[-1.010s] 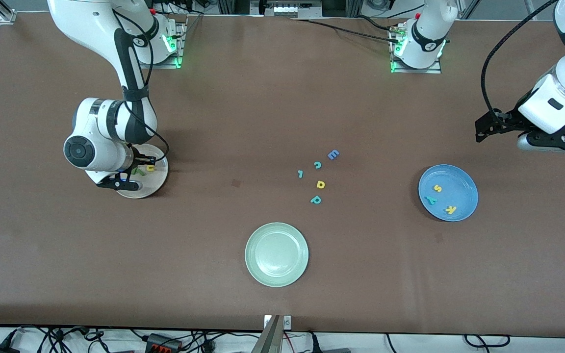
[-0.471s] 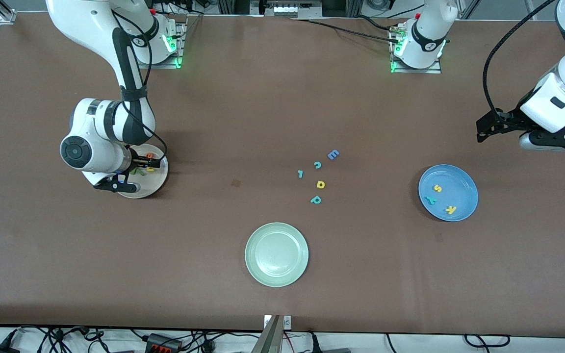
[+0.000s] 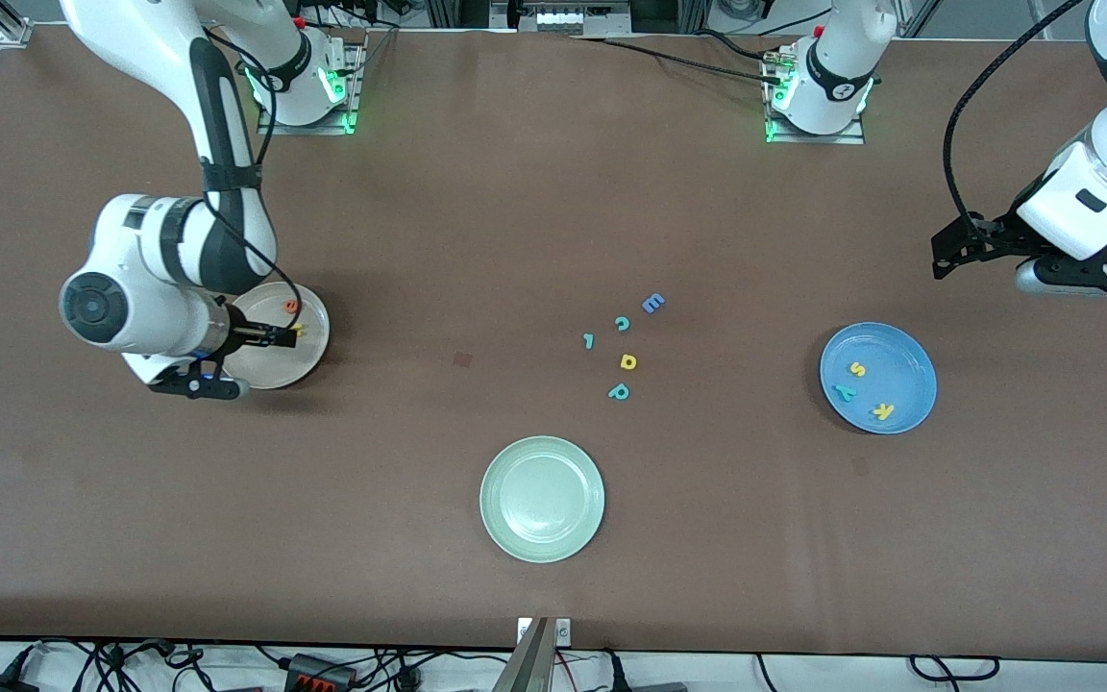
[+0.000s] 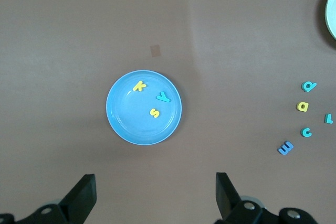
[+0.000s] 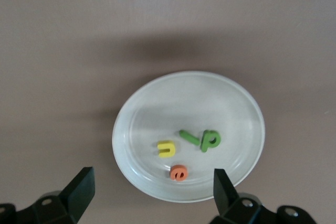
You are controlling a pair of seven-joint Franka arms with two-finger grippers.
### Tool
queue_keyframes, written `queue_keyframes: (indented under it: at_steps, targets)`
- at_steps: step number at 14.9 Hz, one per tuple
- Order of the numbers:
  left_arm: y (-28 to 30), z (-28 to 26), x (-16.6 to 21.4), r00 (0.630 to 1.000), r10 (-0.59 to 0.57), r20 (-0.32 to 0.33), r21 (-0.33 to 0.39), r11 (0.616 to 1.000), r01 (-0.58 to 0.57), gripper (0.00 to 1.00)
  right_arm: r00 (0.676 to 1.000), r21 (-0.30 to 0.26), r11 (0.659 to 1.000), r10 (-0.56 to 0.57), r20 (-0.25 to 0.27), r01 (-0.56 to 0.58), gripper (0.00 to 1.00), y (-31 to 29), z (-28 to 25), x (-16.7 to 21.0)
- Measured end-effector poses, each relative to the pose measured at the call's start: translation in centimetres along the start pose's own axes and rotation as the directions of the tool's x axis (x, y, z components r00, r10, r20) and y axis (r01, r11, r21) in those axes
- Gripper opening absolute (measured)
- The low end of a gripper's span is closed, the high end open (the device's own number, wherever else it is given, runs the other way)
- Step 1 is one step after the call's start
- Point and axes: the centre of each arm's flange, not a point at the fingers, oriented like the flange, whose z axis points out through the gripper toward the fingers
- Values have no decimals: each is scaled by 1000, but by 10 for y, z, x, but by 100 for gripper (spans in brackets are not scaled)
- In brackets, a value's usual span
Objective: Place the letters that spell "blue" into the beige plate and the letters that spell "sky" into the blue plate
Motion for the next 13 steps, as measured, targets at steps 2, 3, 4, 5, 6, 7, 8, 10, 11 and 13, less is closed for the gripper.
queue_keyframes:
  at_steps: [2, 3, 4, 5, 6, 7, 8, 10, 11, 13]
  targets:
    - [1, 0, 0, 1000, 2, 0, 0, 1000, -2, 100, 999, 11, 1000, -2, -42, 2, 100, 0, -26, 9]
    - [1, 0, 0, 1000, 2, 0, 0, 1000, -2, 100, 998, 14, 1000, -6, -60, 7, 100, -2, -36, 12]
    - [1, 0, 0, 1000, 2, 0, 0, 1000, -2, 100, 997, 17, 1000, -11, -77, 12, 100, -5, -44, 14]
    - [1, 0, 0, 1000, 2, 0, 0, 1000, -2, 100, 995, 21, 1000, -17, -94, 19, 100, -8, -53, 16]
    - [1, 0, 0, 1000, 2, 0, 0, 1000, -2, 100, 994, 30, 999, -29, -109, 32, 100, -14, -63, 19]
    - [1, 0, 0, 1000, 2, 0, 0, 1000, -2, 100, 992, 36, 998, -47, -118, 52, 100, -19, -75, 22]
    - [1, 0, 0, 1000, 2, 0, 0, 1000, -2, 100, 989, 25, 997, -75, -130, 79, 100, -24, -91, 25]
    - [1, 0, 0, 1000, 2, -1, 0, 1000, -2, 100, 979, -4, 994, -110, -169, 111, 100, -22, -128, 27]
    - [1, 0, 0, 1000, 2, -1, 0, 1000, -2, 100, 975, -6, 993, -117, -189, 118, 100, -15, -147, 25]
    - [2, 0, 0, 1000, 3, -1, 0, 1000, -3, 100, 969, -4, 993, -116, -219, 118, 100, 13, -182, 15]
